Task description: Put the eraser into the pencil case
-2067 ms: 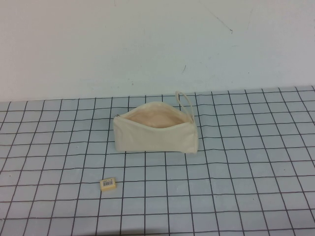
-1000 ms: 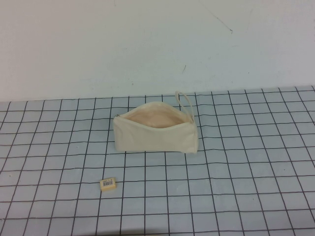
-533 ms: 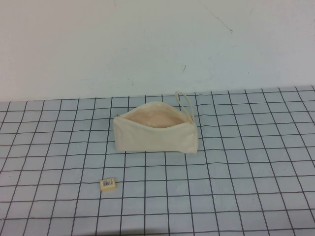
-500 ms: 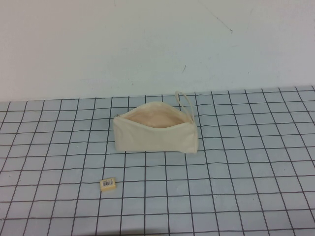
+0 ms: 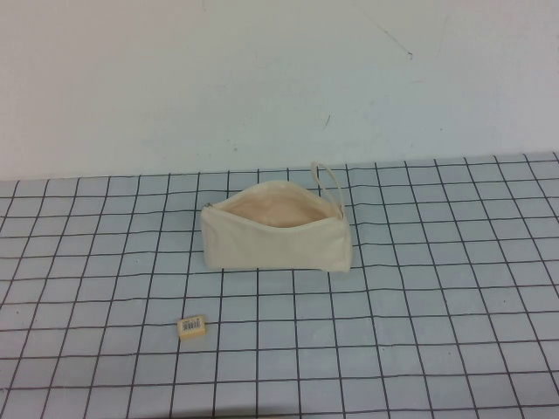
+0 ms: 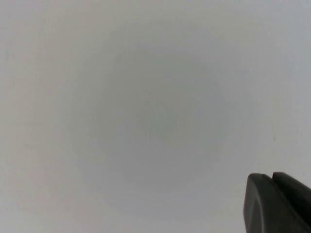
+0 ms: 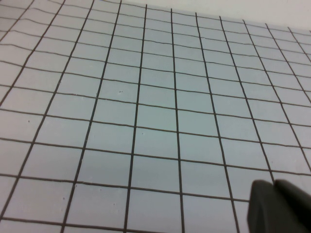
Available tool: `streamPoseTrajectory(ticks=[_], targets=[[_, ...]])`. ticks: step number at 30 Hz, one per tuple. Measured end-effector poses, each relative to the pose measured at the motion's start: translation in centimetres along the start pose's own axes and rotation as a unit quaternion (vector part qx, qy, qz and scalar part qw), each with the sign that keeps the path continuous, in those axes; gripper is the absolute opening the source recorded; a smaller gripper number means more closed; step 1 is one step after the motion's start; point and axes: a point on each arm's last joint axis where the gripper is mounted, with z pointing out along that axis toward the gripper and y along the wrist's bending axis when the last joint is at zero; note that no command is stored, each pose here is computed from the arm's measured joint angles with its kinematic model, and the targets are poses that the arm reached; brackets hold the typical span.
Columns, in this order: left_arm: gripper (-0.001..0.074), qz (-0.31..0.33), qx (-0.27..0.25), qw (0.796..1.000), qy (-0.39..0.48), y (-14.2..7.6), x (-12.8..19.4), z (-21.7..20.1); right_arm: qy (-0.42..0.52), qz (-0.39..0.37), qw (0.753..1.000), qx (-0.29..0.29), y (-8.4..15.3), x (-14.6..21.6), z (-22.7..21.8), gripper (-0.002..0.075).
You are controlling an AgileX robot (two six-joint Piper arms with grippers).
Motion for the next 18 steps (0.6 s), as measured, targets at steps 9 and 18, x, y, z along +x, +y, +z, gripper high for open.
streamPoseTrajectory(ticks=[9,18], targets=[[-0.0001,-0.051,-0.010,0.998,-0.022,0.2,-0.5,0.0,0.000,0.000,1.000,0.000,0.0,0.0,0.0,-0.0001],[-0.0001,-0.021,0.022,0.972,0.234,-1.4,-5.0,1.3,0.000,0.000,1.000,0.000,0.0,0.0,0.0,-0.0001]])
